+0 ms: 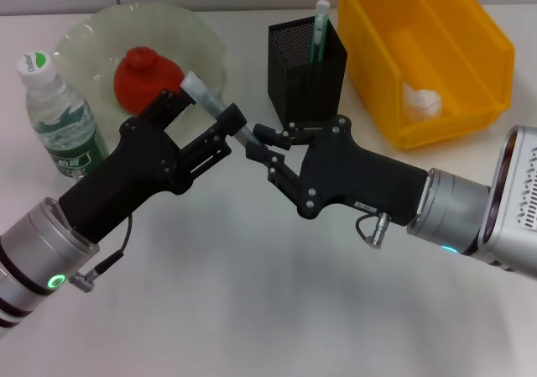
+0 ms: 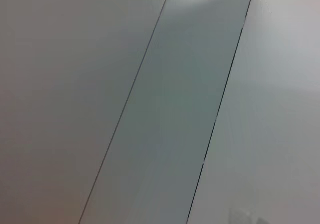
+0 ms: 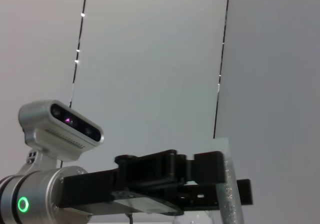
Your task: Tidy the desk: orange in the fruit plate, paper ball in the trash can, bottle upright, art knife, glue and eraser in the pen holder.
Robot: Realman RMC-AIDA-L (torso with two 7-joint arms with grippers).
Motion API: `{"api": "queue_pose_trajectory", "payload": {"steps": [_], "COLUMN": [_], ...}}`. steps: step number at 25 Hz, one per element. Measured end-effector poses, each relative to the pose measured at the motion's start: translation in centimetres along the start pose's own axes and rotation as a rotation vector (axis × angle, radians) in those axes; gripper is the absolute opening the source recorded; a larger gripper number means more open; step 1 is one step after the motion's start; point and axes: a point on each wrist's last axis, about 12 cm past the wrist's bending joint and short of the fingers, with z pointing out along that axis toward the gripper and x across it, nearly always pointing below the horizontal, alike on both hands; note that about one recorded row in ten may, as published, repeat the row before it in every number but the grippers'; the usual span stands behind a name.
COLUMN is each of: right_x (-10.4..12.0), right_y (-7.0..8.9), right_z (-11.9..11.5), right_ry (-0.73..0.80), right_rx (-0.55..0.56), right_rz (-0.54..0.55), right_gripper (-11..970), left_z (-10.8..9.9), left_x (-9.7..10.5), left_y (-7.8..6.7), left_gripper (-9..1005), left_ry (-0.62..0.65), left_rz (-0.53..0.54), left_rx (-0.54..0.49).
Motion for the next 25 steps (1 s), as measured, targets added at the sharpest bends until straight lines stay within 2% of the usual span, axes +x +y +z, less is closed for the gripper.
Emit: {"api": "queue_pose_trajectory", "payload": {"steps": [7, 21, 25], "right_x": [0.1, 0.1, 0.1], "right_y": [0.0, -0.1, -0.2], "right_z": [0.5, 1.1, 1.2], "right_ry": [0.004, 0.024, 0.026], "right_rx": [0.038, 0.046, 0.052], "right_rz": [0.001, -0.008, -0.007], "right_gripper": [125, 125, 125], "left_z": [0.0, 0.3, 0.4], "left_x": [0.1, 0.1, 0.1], "left_y": [-0.1, 0.0, 0.1], "left_gripper": [747, 709, 511], "left_ry": [-0.017, -0.015, -0.009], "left_rz": [-0.013, -0.015, -0.013], "left_rx": [-0.019, -0.022, -0.022]}}
